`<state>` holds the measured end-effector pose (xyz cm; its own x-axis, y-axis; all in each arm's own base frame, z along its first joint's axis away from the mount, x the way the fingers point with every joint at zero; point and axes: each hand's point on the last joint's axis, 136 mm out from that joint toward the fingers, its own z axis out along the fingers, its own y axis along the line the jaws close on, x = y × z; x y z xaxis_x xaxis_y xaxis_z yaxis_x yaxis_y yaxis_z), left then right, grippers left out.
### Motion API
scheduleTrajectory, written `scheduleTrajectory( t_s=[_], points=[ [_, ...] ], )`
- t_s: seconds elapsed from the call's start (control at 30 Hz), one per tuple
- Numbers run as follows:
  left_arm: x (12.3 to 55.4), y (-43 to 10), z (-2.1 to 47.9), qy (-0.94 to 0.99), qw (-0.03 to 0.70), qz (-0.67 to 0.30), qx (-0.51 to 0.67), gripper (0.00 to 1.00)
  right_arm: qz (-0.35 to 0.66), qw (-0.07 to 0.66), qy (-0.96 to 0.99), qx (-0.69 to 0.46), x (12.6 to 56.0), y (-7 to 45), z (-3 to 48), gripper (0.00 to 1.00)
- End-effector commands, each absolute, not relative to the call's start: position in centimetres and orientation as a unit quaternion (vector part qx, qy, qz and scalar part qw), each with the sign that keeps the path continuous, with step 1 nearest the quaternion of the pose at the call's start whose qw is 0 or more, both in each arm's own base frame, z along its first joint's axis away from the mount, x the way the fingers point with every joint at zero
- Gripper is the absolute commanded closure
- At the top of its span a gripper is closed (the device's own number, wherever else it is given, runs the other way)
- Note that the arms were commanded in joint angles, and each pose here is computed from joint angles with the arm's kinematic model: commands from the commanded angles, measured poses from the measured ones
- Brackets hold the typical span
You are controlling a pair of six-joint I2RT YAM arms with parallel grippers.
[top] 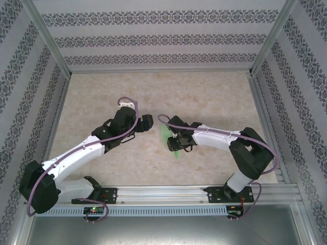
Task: Fold a paper plane with a square sheet of paper (fold left side to right side)
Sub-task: Move the paper plane to the center of the table.
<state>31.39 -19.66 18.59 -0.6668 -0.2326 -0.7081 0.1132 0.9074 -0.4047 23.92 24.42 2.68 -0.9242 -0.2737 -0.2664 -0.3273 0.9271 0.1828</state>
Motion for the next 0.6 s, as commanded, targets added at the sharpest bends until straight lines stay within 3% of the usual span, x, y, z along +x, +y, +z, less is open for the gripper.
scheduleTrajectory(
  t_s=[0.0, 0.23, 0.4, 0.57],
  points=[
    [30.9, -18.6, 18.6, 0.891, 0.409, -0.196, -0.033, 0.15, 0.08, 0.12, 0.977, -0.158, 24.5, 24.1, 1.9, 0.71],
    [30.4, -17.8, 19.1, 0.889, 0.416, -0.186, -0.034, 0.15, 0.055, 0.115, 0.98, -0.152, 24.6, 23.5, 0.9, 0.81],
    [29.9, -17.1, 19.6, 0.888, 0.423, -0.177, -0.035, 0.14, 0.06, 0.132, 0.978, -0.152, 25.7, 23.8, 2.5, 0.97],
    [29.2, -16.1, 20.7, 0.881, 0.44, -0.172, -0.031, 0.03, 0.066, 0.165, 0.974, -0.139, 28.8, 23.7, 5.7, 1.0]
  ],
)
